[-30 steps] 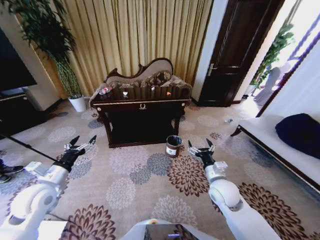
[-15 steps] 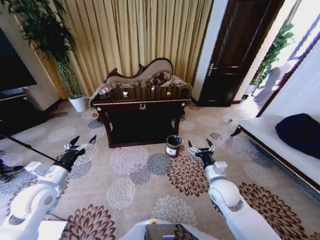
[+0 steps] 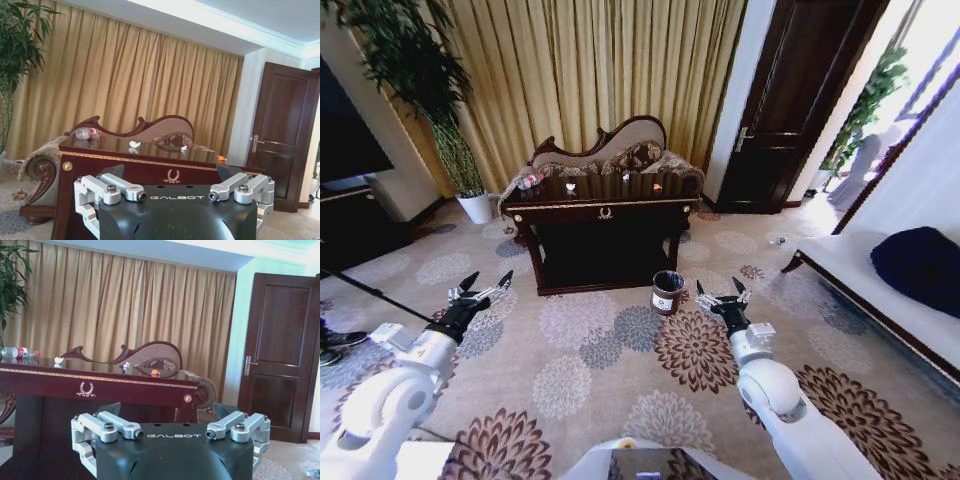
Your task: Move to the front of the table and place the trash on the table into the trash bin.
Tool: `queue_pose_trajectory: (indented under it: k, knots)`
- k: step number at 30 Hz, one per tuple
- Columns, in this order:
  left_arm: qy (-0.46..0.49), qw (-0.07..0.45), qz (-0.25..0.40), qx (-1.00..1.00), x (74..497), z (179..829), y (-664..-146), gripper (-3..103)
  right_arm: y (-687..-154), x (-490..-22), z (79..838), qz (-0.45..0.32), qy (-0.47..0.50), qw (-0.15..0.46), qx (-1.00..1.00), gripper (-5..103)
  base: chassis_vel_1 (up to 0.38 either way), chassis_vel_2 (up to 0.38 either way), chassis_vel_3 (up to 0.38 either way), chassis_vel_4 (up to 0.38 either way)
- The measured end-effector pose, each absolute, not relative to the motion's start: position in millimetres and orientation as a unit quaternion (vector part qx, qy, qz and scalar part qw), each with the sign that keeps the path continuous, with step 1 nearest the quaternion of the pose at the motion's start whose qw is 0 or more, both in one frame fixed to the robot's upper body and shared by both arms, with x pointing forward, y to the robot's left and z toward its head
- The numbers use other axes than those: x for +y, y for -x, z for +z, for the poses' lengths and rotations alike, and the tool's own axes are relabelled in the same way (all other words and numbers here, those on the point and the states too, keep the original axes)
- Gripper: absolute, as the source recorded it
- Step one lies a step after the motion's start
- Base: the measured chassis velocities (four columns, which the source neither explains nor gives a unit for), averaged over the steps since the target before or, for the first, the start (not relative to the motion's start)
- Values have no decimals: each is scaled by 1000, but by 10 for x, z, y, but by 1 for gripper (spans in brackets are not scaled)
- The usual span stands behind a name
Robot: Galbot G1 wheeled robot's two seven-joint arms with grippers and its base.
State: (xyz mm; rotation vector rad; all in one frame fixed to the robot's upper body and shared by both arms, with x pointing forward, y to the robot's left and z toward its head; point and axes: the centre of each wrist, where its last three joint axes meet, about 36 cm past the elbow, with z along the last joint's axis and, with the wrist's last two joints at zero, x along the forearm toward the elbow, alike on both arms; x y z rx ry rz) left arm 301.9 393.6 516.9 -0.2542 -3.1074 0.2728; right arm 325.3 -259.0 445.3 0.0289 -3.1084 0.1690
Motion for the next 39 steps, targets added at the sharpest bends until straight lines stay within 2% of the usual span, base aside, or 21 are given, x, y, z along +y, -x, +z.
queue_pose_trajectory:
  k: [39]
  knots:
    - [81, 6, 87, -993, 3936, 5169, -3019, 100, -3253, -2590, 4453, 54, -9, 14, -998, 100, 0, 0, 0, 0]
